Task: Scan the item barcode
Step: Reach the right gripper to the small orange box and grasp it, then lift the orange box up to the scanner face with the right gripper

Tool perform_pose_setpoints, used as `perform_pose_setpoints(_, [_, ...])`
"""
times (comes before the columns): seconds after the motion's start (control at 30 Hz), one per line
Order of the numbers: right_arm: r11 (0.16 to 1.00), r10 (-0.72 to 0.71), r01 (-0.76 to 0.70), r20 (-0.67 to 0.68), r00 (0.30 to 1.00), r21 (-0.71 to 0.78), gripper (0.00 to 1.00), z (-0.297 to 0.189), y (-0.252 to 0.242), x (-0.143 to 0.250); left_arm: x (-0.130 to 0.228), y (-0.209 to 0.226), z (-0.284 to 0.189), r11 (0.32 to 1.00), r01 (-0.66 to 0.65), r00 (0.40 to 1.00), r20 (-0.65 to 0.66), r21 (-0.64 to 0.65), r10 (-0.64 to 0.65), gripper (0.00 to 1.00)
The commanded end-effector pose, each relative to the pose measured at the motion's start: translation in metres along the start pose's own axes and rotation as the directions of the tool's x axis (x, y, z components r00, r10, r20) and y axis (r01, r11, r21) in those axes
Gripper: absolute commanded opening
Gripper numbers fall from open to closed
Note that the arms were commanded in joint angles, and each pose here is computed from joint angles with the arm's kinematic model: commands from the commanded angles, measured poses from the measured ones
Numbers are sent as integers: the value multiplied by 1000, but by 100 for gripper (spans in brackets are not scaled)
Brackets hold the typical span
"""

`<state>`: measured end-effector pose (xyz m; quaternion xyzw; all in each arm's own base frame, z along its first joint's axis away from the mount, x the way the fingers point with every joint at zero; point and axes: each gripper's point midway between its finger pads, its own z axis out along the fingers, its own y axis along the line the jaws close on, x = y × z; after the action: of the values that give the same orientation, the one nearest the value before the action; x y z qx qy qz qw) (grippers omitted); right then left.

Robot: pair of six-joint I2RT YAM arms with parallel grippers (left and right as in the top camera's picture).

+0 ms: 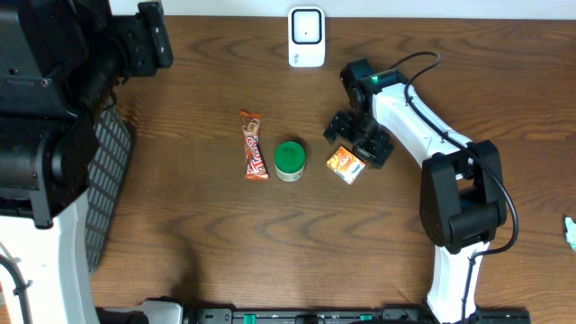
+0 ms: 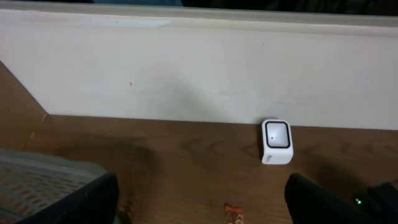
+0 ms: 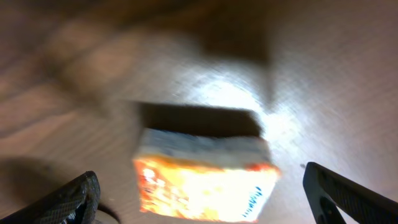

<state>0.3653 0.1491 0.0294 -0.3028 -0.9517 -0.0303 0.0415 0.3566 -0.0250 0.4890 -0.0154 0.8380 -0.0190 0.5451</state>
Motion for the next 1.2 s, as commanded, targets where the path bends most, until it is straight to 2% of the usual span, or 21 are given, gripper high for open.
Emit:
perform_pose_setpoints(0.0, [997,62,-63,33,998,33,99,-3,-7,-3,1,5,-3,1000,-15,1000,0,-19,15,85])
perform_pose_setpoints(0.2, [997,50,-53,53,997,52,99,14,-5,-3,2,5,-3,1000,-15,1000,-3,-19,15,85])
perform_pose_setpoints(0.53, [993,55,-54,-11,998,105,99,42,-18,24,4,5,-3,1000,-16,1000,-11,-20,16,85])
perform_pose_setpoints(0.77, [992,23,-29,47,999,119,80,46,-18,19,12,6,-3,1000,-19,999,-45,-22,18,85])
perform_pose_setpoints(0.87, [990,-32,19,93,995,138,79,45,-20,9,14,6,-3,1000,-20,998,-52,-22,19,85])
perform_pose_setpoints(1.03, [985,-133,118,118,984,123,66,33,-13,-9,15,6,-3,1000,-20,998,-55,-23,19,85])
perform_pose_setpoints(1.17, [976,-210,198,149,966,91,61,8,2,-26,15,6,-3,1000,-20,998,-56,-22,19,85])
